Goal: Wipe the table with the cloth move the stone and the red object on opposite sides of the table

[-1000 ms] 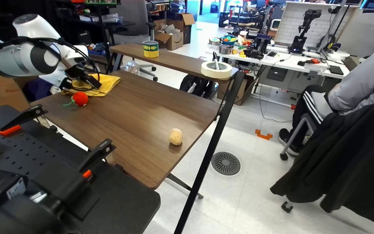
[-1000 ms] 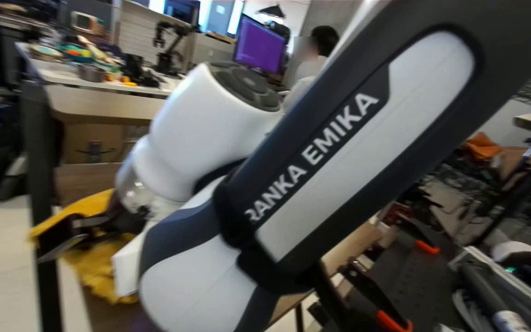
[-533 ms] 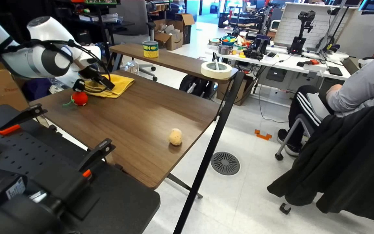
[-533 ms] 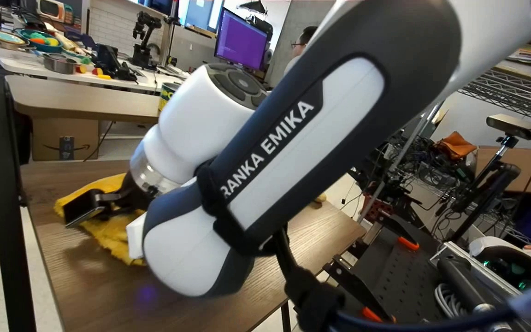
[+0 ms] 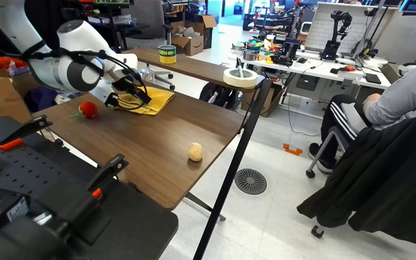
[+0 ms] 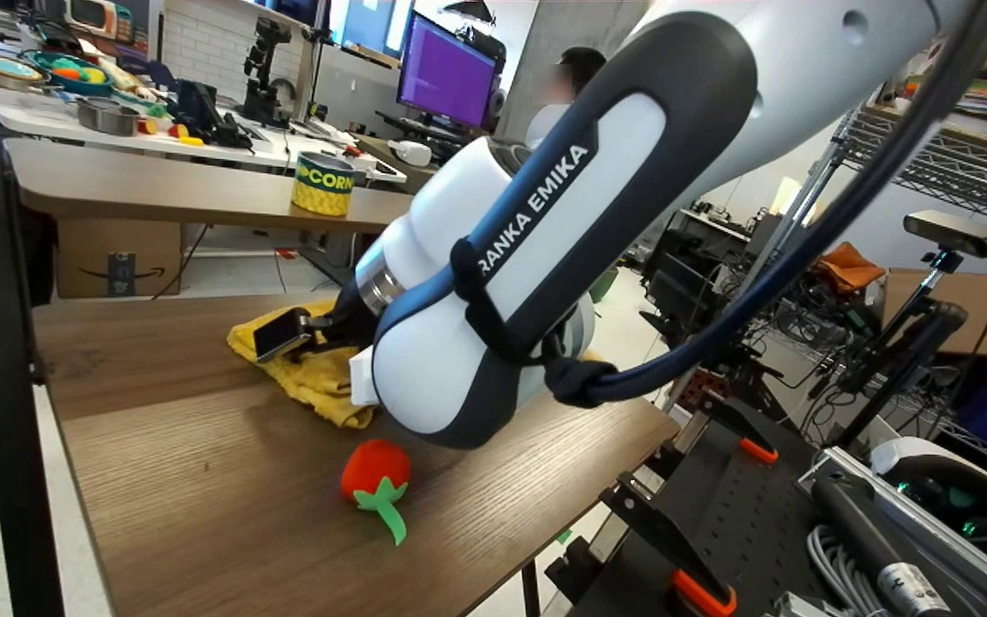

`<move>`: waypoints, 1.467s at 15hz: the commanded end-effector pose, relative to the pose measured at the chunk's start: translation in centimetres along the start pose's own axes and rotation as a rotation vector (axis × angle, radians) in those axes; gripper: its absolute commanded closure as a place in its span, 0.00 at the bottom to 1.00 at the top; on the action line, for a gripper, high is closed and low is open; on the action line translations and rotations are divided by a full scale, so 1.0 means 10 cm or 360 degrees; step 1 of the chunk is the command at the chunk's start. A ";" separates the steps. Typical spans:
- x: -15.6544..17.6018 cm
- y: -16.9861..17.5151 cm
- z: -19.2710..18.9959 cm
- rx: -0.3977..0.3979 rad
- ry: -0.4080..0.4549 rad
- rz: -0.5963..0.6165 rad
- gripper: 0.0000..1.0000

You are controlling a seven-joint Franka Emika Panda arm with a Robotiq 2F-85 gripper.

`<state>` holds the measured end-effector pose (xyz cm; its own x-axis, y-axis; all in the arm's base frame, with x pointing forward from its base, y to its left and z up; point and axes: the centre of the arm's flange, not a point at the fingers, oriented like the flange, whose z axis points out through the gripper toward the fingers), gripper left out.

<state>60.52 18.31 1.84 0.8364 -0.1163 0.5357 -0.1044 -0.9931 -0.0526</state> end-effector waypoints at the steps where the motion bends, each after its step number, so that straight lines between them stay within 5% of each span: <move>1: -0.44 -0.05 -0.60 0.0201 0.0014 -0.0138 0.00; 4: -0.64 -0.26 -1.05 0.0270 0.0058 -0.0238 0.00; 9: -0.52 -0.37 -1.74 0.0290 0.0238 -0.0137 0.00; 12: -0.55 -0.33 -2.00 0.0302 0.0178 -0.0192 0.00; 19: -0.70 -0.14 -1.75 0.0122 -0.0098 -0.0245 0.00; 22: -0.82 -0.10 -1.66 0.0138 -0.0172 -0.0288 0.00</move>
<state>45.67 20.05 12.40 0.8903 0.0387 0.4537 0.0682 -0.9965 -0.0487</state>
